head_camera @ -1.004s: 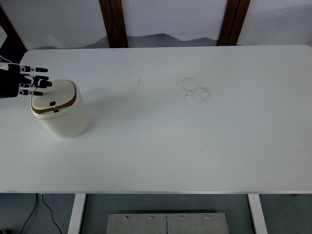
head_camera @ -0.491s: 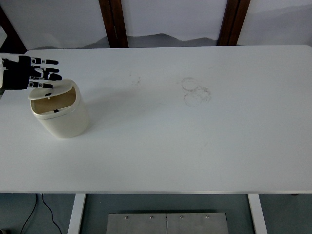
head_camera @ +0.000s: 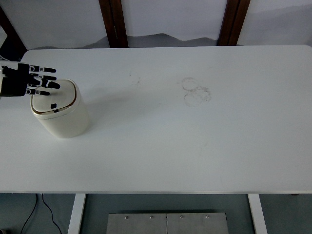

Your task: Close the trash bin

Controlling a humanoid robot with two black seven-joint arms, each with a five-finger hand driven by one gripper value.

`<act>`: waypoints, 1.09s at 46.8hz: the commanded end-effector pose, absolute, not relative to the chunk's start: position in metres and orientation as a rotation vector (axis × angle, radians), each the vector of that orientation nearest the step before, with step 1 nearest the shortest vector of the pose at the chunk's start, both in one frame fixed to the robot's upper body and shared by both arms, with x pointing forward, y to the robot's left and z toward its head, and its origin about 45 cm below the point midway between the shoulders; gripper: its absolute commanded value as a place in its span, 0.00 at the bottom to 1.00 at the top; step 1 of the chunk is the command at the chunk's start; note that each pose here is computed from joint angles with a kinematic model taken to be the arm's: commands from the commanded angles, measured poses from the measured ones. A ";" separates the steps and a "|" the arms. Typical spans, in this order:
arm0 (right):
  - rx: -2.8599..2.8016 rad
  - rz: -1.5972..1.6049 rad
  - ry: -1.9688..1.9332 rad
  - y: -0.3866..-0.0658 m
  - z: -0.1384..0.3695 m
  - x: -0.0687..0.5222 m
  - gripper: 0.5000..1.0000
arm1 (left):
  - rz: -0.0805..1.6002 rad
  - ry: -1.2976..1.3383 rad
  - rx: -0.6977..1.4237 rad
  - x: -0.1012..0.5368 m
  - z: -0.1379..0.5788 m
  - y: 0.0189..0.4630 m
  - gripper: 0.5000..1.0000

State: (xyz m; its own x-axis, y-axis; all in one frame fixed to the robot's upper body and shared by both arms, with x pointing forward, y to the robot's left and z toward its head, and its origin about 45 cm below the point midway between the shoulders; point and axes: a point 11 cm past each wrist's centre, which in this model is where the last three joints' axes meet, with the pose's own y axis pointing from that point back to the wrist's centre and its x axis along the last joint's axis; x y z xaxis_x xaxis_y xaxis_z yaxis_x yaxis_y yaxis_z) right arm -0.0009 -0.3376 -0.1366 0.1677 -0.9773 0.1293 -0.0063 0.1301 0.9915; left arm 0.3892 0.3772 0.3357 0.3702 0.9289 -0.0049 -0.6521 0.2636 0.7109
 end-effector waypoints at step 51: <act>1.185 -0.993 -1.141 -0.338 -0.137 -0.001 0.99 | 1.131 0.480 0.732 0.385 0.326 0.384 1.00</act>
